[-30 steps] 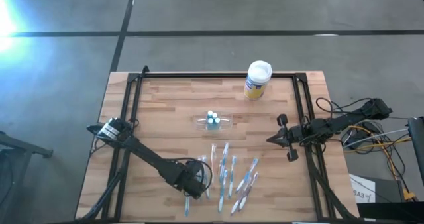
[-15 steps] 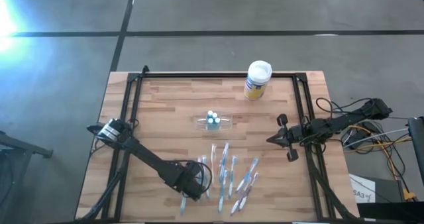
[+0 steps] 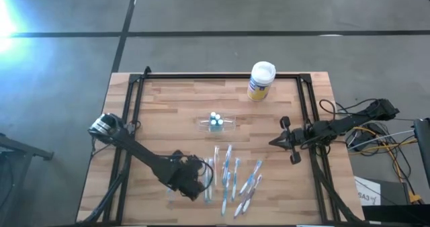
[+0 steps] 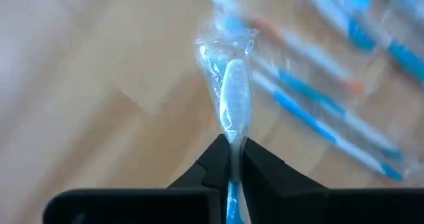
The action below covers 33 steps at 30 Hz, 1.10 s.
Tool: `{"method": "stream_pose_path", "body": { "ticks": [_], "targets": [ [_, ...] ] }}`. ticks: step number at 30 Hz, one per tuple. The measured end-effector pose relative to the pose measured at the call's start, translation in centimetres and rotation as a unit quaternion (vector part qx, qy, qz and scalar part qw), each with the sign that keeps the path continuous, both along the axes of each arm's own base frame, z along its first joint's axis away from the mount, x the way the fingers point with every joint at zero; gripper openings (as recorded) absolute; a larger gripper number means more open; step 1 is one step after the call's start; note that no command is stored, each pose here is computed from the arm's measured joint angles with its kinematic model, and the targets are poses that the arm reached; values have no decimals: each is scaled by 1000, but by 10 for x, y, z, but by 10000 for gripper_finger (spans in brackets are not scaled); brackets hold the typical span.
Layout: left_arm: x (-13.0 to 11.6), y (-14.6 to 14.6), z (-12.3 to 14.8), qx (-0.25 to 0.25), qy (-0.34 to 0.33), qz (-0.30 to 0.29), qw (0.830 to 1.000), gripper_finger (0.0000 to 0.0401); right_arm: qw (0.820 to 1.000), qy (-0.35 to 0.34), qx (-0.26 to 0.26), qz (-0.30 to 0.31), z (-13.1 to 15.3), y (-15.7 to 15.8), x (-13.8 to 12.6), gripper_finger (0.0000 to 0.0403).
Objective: Pick & Place toothbrushing station
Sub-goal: Put the blue toothbrush into the transparent organizer
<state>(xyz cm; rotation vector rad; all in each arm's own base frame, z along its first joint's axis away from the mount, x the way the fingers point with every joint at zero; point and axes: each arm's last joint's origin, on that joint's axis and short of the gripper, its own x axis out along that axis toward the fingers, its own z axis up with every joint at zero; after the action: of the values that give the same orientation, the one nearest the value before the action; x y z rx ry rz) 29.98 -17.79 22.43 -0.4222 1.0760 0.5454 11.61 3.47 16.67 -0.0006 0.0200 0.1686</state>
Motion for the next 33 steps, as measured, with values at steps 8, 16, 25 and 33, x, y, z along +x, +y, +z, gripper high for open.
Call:
{"method": "stream_pose_path", "body": {
  "ticks": [8, 16, 25, 33],
  "targets": [
    [-20, 23, 75, 236, -161, -78, 955, 17, 1000, 14, -1, 0, -3, 1, 2, 8],
    [-22, 71, 133, 325, -265, -136, 897, 14, 1000, 15, 7, 0, -3, 1, 2, 8],
    [-28, 148, 88, 327, -438, -151, 824, 16, 1000, 20, 17, -1, -4, 1, 2, 8],
    [-59, 180, 17, 318, -514, -52, 795, 15, 1000, 19, -1, 0, -4, 1, 2, 8]
  ]
}}
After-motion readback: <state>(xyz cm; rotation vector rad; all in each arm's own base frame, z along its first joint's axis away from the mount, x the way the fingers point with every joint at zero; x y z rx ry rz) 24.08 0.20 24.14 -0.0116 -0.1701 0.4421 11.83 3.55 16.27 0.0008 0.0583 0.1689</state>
